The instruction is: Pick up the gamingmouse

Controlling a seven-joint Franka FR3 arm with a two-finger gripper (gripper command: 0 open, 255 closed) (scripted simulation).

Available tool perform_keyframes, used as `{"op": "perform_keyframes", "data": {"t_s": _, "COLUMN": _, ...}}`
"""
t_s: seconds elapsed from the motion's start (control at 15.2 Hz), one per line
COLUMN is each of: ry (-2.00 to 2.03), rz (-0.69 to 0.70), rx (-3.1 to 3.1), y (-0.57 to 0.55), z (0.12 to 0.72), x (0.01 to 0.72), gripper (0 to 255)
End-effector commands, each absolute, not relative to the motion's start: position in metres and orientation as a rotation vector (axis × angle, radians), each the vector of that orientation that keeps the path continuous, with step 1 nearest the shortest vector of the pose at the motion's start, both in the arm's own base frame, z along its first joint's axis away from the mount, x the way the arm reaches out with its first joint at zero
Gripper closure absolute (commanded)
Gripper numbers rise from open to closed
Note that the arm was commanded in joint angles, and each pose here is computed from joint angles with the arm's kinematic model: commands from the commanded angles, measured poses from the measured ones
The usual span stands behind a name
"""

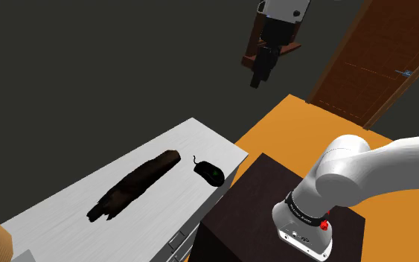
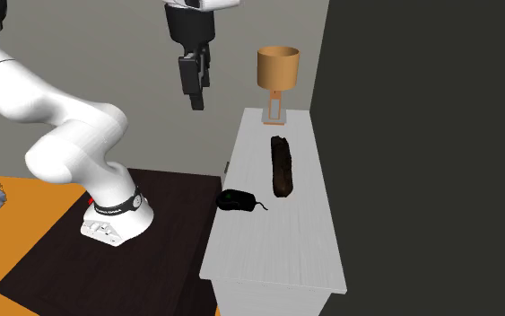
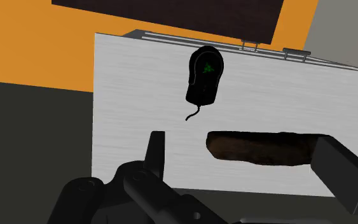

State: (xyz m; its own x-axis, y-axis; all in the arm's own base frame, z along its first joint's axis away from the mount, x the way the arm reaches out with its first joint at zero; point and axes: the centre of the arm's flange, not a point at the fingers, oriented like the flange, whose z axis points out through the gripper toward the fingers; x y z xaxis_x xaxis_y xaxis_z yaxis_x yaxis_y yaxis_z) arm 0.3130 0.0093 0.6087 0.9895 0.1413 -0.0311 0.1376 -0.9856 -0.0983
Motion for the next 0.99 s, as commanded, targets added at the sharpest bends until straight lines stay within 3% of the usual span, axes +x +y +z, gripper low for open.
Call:
{"op": "perform_keyframes", "data": {"t_s": 0.0, "ry": -0.213, "rz": 0.058, "rx": -3.038, "y": 0.009, "z": 0.609, "x": 0.313, "gripper": 0}}
{"op": "perform_keyframes", "data": {"t_s": 0.92, "ry": -0.050, "rz": 0.051, "rx": -3.087, "y": 0.056, "z": 0.438, "x": 0.366, "gripper": 0}}
